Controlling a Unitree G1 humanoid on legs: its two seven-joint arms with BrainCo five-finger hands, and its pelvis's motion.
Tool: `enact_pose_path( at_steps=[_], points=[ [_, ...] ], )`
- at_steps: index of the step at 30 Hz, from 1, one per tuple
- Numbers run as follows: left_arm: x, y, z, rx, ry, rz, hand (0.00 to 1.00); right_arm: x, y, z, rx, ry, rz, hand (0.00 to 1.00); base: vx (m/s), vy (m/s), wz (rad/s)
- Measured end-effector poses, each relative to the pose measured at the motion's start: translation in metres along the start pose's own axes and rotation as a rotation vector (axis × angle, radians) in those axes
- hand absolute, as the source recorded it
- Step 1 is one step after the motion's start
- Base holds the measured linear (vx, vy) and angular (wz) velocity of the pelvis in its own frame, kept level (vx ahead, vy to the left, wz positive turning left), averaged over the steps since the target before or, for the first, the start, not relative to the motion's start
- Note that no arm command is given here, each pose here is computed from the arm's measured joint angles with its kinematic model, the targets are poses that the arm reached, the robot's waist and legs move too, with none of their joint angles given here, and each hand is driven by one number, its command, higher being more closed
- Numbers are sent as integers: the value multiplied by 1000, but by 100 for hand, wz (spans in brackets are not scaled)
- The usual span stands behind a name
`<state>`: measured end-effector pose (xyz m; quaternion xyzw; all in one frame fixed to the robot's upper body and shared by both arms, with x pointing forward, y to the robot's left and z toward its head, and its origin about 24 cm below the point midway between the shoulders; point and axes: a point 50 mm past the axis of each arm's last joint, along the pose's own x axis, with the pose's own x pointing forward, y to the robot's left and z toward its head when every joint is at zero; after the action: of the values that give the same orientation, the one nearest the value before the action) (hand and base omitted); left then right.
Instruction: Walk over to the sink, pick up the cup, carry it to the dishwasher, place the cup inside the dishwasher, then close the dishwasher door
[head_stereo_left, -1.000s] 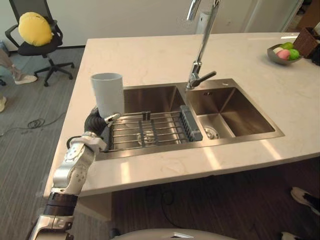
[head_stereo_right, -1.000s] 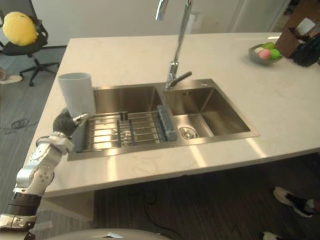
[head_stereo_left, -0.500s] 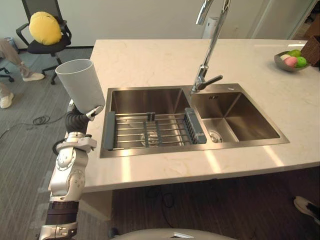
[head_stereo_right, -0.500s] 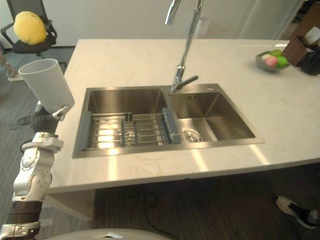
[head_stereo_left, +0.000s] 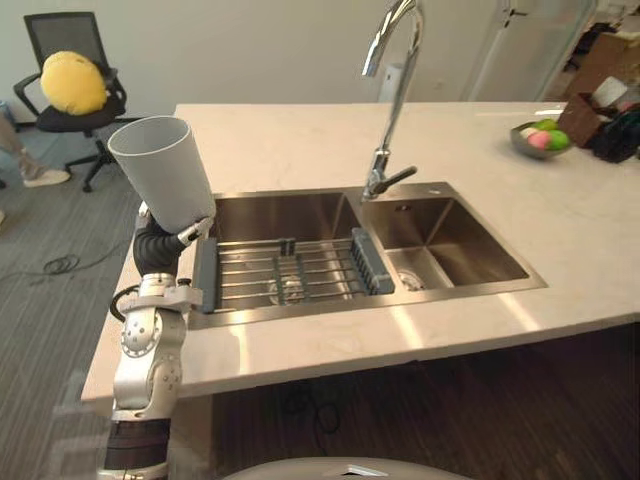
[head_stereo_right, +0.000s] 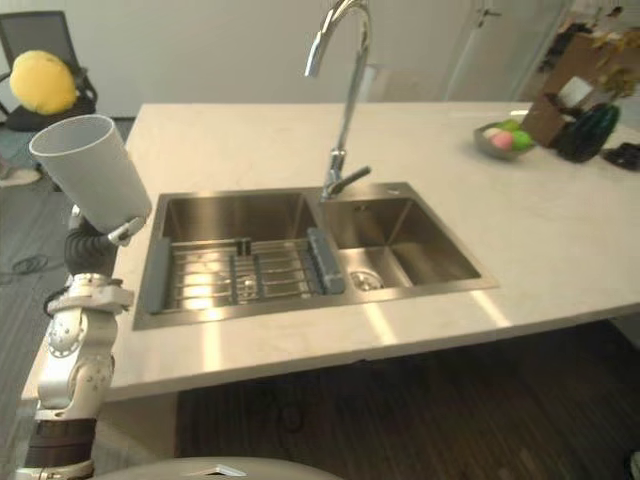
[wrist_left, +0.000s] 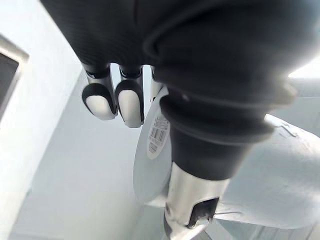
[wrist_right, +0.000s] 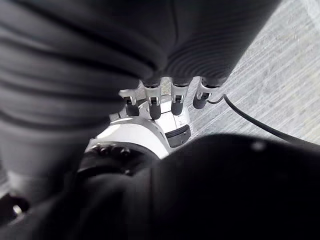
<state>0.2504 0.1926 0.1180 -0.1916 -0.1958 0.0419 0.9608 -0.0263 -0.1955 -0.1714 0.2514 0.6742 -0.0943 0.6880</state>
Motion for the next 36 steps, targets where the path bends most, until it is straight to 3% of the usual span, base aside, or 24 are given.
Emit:
enact_pose_path(
  at_steps=[7, 14, 24, 29, 32, 36],
  points=[
    [-3, -7, 7, -72, -92, 33, 100, 1, 3, -1, 166, -48, 10, 0, -75, -37, 6],
    [-15, 8, 41, -47, -256, 120, 100, 1, 1, -8, 179, -34, -3, 0, -13, 7, 37],
    [-71, 63, 92, 191, -380, 408, 100, -6, -15, 2, -39, 28, -10, 0, -52, -1, 139],
    [-62, 57, 97, 173, -430, 329, 100, -15, -30, 12, 62, -24, -15, 0, 95, 187, 229],
    [-49, 52, 98, 123, -471, 279, 100, -8, -16, 16, 99, -44, 13, 0, 122, 204, 267],
    [-42, 46, 78, 12, -399, 228, 100, -12, -25, 10, 186, -85, -3, 0, 95, 104, 132]
  ],
)
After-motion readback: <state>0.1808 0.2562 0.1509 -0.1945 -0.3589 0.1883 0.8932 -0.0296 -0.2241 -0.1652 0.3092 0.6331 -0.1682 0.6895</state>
